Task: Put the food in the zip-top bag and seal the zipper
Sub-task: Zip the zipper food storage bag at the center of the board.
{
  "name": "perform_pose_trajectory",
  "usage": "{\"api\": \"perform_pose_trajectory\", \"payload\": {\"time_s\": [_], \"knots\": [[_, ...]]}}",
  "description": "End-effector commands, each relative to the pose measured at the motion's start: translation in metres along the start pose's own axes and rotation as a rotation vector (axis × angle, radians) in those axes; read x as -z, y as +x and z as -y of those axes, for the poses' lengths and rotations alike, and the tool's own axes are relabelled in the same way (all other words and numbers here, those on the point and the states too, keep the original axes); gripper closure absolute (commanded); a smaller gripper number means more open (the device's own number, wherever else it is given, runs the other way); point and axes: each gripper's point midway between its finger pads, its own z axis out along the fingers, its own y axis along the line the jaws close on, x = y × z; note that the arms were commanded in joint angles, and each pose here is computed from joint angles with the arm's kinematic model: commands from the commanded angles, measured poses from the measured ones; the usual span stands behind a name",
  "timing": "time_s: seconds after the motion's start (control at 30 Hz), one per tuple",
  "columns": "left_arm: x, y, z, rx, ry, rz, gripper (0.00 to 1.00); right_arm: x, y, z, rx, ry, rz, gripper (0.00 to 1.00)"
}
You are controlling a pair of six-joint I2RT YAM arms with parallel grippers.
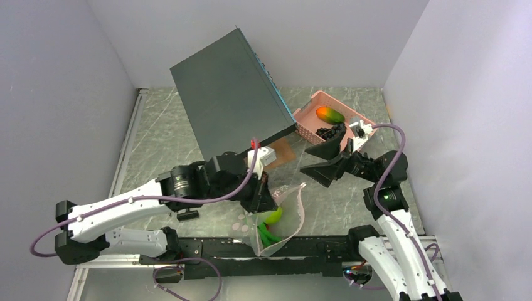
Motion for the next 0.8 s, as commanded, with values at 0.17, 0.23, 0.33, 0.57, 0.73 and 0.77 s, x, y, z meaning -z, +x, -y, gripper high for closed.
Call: {"api": "perform_pose_trajectory", "payload": {"time_s": [0.17,0.23,0.33,0.57,0.73,0.77], "knots": [[0.058,-0.006,0.027,-0.163,0.121,0.038,1.0,-0.018,-0.016,-0.042,0.256,-0.25,0.011,0.09],[0.065,-0.008,0.027,-0.171,0.119,0.055,1.0,-0.022,-0.008,-0.056,0.269,-0.349,-0.016,0.1],[0.075,-0.01,0.026,-0.176,0.112,0.08,1.0,-0.028,0.006,-0.074,0.266,-0.489,-0.08,0.17],[0.087,-0.014,0.015,-0.145,0.056,0.123,1.0,-0.031,0.001,-0.092,0.35,-0.529,-0.103,0.15],[0.094,-0.025,0.005,-0.117,0.0,0.182,1.0,-0.022,0.012,-0.094,0.361,-0.517,-0.107,0.11],[0.096,-0.027,0.003,-0.111,-0.011,0.195,1.0,-0.02,0.013,-0.095,0.365,-0.515,-0.096,0.11]]}}
